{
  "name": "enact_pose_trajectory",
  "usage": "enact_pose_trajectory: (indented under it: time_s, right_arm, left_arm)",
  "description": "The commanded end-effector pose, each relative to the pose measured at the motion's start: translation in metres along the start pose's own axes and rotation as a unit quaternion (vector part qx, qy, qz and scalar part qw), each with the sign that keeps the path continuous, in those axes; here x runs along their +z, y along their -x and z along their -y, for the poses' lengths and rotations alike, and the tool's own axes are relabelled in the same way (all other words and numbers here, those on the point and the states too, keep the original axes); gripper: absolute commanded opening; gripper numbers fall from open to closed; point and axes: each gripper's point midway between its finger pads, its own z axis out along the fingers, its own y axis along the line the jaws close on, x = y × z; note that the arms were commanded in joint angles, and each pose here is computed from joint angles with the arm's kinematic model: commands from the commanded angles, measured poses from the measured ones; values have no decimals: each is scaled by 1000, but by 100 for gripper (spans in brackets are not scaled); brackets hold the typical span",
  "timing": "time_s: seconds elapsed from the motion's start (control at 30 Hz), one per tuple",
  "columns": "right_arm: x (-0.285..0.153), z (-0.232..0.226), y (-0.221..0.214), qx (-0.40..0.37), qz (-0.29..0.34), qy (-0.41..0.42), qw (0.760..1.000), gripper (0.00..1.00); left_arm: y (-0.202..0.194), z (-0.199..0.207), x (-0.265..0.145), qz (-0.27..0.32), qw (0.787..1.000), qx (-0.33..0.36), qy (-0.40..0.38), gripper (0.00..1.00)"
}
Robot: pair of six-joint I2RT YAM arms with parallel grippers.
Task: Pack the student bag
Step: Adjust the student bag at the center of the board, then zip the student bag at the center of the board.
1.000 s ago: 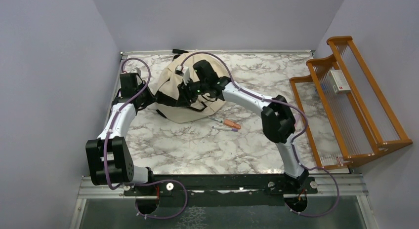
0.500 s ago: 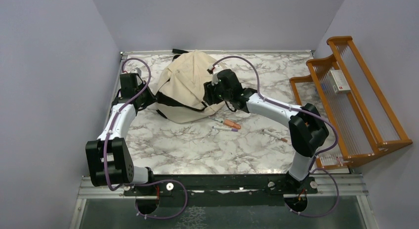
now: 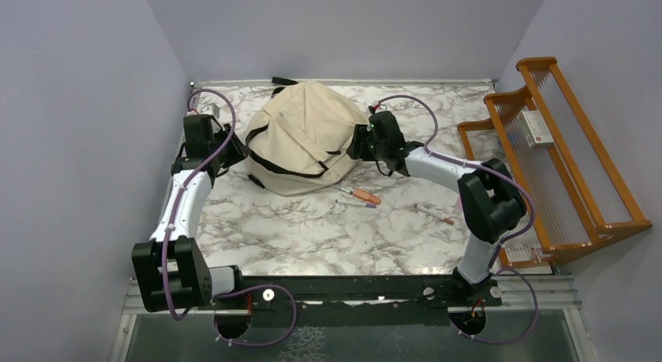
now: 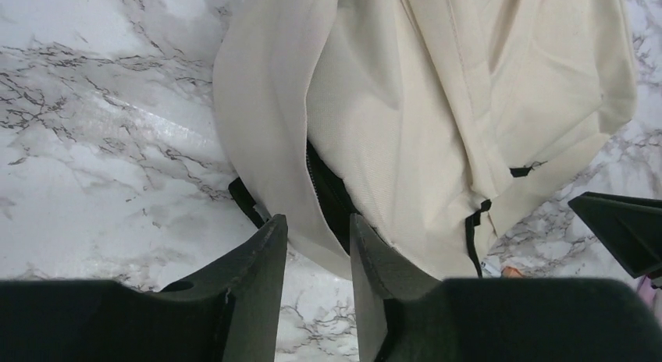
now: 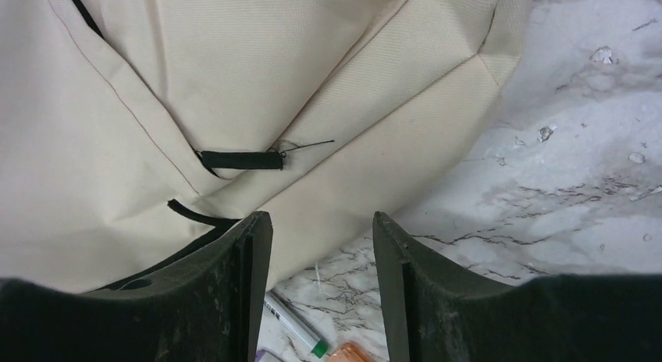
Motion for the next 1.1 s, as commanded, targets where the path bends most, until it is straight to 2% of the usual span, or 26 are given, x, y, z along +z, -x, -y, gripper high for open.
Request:
enact_pose_trajectory:
  time_s: [0.0,0.1,0.27,0.43,0.6,0.83,1.07]
  right_arm:
    - [10,5,-3,60,5,23,998,56]
    - [14,8,-9,84,-10,42,996,61]
    - [17,19,-13,105,-11,38,994,62]
    - [24,23,-21,131,-20,46,990,63]
    - [34,32,-28,177,-18,47,983,63]
    - [38,30,-35,208,-16,73,975,59]
    - [34,34,-37,207,-11,68,976,58]
  left_arm:
    - [30,13,-24,46,999,27,-3,42]
    - [43,25,-36,65,997,42,-18,50]
    - [52,60,-42,78,992,94,-43,56]
    - [15,125,-23,36,983,150,-97,59]
    - [-22,159,4,1,977,172,-129,59]
    - [-61,181,46,-43,973,173,-146,58]
    - [-98,182,73,-86,975,148,-138,52]
